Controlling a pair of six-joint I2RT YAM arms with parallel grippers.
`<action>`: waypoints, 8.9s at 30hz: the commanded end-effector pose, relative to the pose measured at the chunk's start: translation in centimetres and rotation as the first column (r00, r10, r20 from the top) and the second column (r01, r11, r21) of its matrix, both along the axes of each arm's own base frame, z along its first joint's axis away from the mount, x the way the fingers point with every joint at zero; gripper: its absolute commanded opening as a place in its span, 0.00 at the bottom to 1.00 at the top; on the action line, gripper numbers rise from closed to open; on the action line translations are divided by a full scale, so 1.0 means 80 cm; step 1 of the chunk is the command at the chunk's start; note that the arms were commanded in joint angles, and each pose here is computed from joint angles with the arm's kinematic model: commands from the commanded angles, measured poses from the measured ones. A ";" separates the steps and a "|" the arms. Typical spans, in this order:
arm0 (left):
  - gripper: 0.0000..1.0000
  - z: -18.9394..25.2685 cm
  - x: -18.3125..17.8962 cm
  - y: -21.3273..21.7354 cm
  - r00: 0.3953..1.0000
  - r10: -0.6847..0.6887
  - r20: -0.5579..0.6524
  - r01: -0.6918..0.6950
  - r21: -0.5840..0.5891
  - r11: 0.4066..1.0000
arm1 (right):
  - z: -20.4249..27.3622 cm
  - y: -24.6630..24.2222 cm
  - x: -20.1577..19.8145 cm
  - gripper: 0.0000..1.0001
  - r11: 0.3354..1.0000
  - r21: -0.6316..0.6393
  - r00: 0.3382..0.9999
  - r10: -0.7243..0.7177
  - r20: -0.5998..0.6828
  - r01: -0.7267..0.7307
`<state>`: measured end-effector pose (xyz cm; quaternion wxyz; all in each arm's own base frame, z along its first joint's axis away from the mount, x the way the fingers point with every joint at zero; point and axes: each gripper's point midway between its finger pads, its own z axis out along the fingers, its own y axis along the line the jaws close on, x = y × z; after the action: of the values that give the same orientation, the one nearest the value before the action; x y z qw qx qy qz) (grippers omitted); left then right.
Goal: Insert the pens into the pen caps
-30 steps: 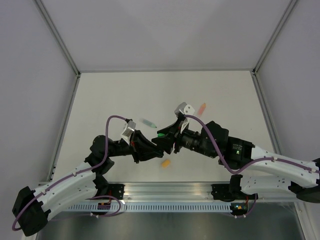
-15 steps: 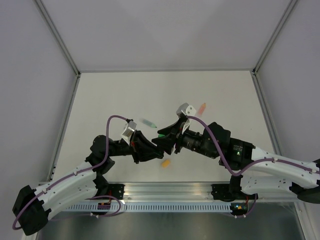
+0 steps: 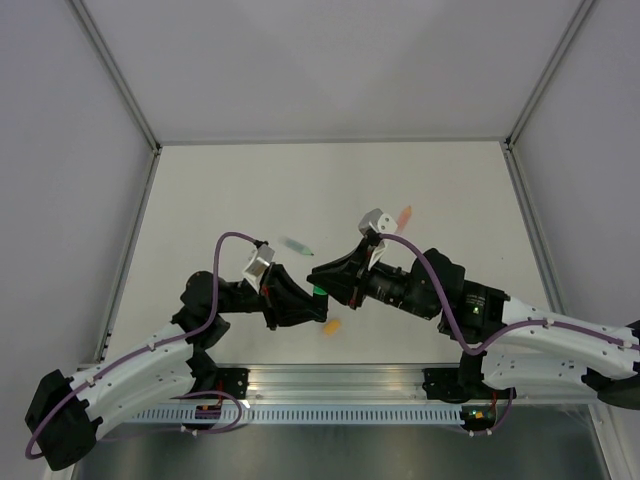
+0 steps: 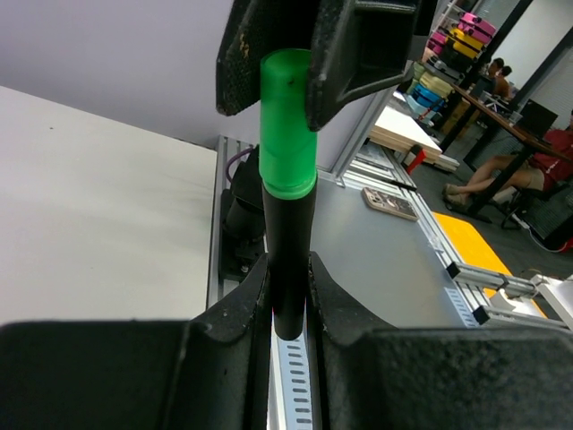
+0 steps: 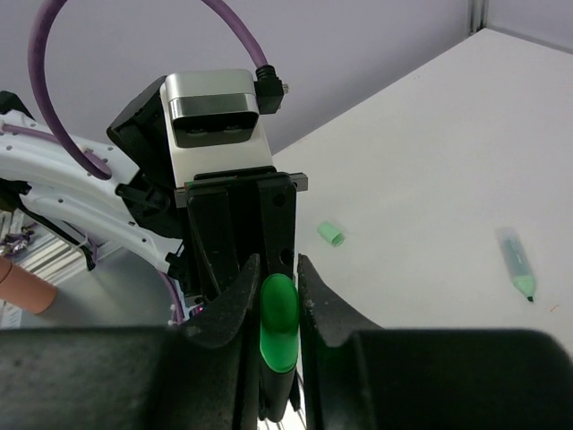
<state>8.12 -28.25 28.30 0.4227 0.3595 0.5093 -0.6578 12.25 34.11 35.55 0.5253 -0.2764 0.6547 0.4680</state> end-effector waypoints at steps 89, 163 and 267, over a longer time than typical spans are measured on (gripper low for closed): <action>0.02 0.124 0.135 0.002 0.943 0.246 -0.226 -0.275 -0.105 0.956 | -0.190 -0.003 -0.075 0.00 0.955 -0.068 0.942 0.271 -0.199 -0.289; 0.02 0.041 0.058 0.003 0.991 -0.046 -0.128 0.042 -0.035 0.999 | -0.030 -0.008 0.009 0.00 0.998 0.039 0.999 -0.046 0.022 0.045; 0.02 -0.022 -0.006 -0.021 0.995 -0.083 0.064 0.078 0.065 0.995 | -0.009 -0.037 -0.004 0.54 0.996 0.078 0.999 -0.041 -0.001 0.041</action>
<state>8.01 -30.09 25.25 0.3751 0.3988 0.5347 -0.6438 11.76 30.93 34.49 0.5409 -0.2528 0.6434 0.4791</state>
